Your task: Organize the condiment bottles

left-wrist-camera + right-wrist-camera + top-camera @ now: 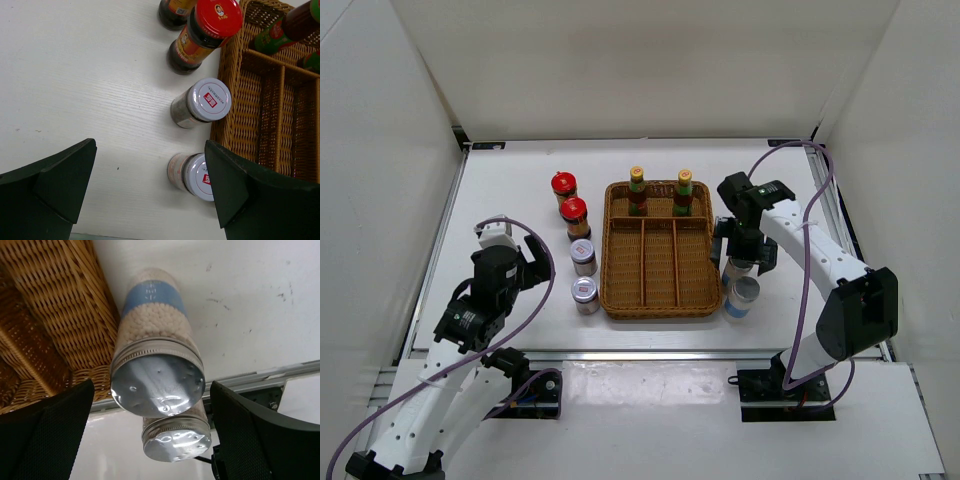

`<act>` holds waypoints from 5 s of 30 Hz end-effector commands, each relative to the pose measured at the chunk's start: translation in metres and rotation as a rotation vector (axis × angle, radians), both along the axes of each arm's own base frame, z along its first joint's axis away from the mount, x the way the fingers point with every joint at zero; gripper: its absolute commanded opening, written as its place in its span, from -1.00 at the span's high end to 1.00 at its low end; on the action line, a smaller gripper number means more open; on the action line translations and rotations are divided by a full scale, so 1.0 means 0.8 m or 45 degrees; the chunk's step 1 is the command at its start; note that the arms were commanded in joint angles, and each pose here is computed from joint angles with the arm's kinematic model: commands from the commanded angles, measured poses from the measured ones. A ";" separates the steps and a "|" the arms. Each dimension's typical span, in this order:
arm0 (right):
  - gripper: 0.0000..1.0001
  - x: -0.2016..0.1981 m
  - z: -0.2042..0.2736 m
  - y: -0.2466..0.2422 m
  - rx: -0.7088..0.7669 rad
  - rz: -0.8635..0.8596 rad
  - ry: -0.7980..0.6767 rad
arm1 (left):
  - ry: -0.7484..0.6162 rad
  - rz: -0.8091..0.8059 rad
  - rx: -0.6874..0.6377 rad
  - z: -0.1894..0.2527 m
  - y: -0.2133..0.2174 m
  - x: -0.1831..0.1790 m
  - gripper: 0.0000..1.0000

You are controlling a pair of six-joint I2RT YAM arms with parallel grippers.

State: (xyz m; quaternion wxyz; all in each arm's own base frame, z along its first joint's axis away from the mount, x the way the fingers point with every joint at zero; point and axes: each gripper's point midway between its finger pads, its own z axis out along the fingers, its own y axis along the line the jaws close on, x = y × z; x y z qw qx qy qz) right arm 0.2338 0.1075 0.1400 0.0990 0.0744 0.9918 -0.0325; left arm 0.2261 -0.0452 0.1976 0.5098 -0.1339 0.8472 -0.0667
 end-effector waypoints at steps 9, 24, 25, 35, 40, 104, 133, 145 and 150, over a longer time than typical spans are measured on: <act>-0.96 0.008 -0.025 0.017 0.061 -0.020 0.002 | -0.009 -0.119 0.057 -0.004 -0.010 -0.002 -1.00; 0.08 0.038 -0.018 -0.015 -0.104 -0.055 -0.074 | -0.022 -0.101 0.045 -0.002 -0.009 -0.002 -1.00; 0.33 0.041 -0.009 -0.017 -0.111 -0.059 -0.101 | -0.024 -0.087 0.052 -0.001 -0.006 -0.002 -1.00; 1.00 0.098 0.102 0.015 -0.012 0.005 -0.457 | -0.017 -0.035 0.018 -0.006 -0.003 -0.001 -1.00; 1.00 0.121 0.112 0.068 0.102 0.122 -0.495 | -0.019 -0.017 0.010 -0.006 -0.002 -0.001 -1.00; 0.99 -0.040 0.109 0.005 0.113 -0.102 -0.306 | 0.012 -0.051 0.016 -0.023 -0.010 -0.007 -1.00; -0.56 0.001 0.003 0.105 0.183 0.337 -0.094 | 0.005 -0.017 -0.008 -0.017 -0.009 -0.003 -1.00; -0.96 -0.005 0.109 0.083 0.258 0.176 -0.381 | 0.059 -0.241 -0.051 -0.029 -0.046 -0.008 -1.00; -0.96 -0.013 0.112 0.078 0.276 0.154 -0.395 | 0.119 -0.320 -0.082 -0.048 -0.062 -0.013 -1.00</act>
